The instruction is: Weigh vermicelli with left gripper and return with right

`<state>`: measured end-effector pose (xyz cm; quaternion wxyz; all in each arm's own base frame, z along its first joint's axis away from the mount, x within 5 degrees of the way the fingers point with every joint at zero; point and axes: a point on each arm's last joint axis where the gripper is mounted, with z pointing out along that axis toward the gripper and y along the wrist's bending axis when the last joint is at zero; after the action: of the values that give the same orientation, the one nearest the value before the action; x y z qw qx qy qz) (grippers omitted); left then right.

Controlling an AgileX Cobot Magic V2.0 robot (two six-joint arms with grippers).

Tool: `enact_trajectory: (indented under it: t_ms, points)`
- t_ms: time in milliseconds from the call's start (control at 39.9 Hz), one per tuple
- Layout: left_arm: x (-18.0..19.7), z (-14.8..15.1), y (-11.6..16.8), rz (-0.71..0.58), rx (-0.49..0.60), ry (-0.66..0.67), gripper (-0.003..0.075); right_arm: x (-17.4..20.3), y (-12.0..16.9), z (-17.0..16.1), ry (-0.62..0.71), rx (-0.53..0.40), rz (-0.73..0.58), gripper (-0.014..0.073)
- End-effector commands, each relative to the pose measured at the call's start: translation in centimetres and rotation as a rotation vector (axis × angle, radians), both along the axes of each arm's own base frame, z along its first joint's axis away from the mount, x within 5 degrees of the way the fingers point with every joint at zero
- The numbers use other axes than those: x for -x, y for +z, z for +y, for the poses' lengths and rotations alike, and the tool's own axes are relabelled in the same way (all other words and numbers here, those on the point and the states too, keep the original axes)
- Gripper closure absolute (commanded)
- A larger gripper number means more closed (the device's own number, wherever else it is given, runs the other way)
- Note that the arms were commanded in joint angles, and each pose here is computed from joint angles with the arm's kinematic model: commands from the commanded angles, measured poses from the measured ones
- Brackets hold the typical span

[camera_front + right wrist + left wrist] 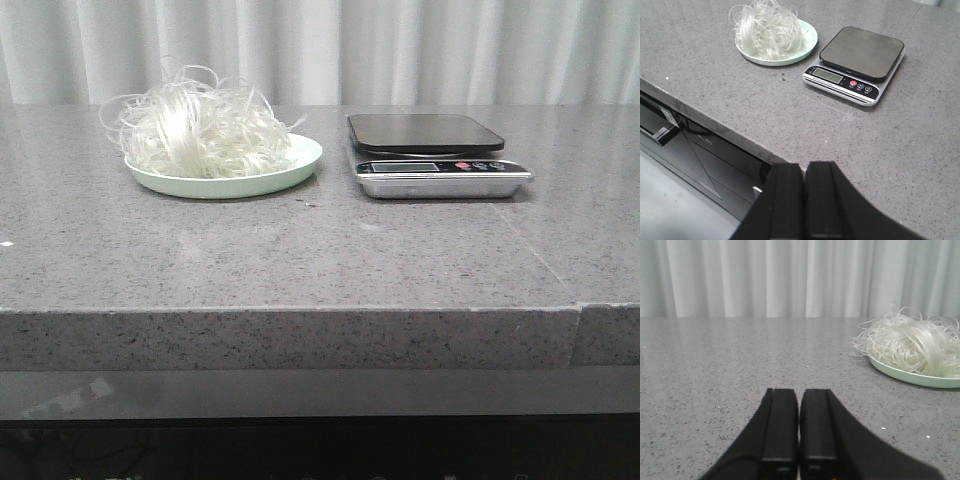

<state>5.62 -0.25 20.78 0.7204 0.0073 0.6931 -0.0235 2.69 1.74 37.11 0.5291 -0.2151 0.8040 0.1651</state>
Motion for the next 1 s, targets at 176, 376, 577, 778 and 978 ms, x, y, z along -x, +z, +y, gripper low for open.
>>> enact_trajectory:
  t_ms: [176, 376, 577, 778, 978]
  points:
    - [0.1, 0.0, -0.4, -0.067, 0.016, 0.005, 0.0564, -0.2, 1.2, 0.1, -0.003, -0.035, -0.07, 0.0438]
    - [0.1, 0.0, -0.4, -0.067, 0.016, 0.005, 0.0564, -0.3, -0.4, -0.2, -0.085, -0.07, -0.151, 0.0438]
    - [0.1, 0.0, -0.4, -0.067, 0.016, 0.005, 0.0564, -1.0, -4.9, -0.8, -0.3, -0.128, -0.331, 0.0438]
    - [0.1, 0.0, -0.4, -0.067, 0.016, 0.005, 0.0564, -1.8, -10.4, -1.3, -0.464, -0.169, -0.497, 0.0438]
    - [0.1, 0.0, -0.4, -0.067, 0.016, 0.005, 0.0564, -2.5, -14.7, -1.5, -0.502, -0.21, -0.521, 0.0438]
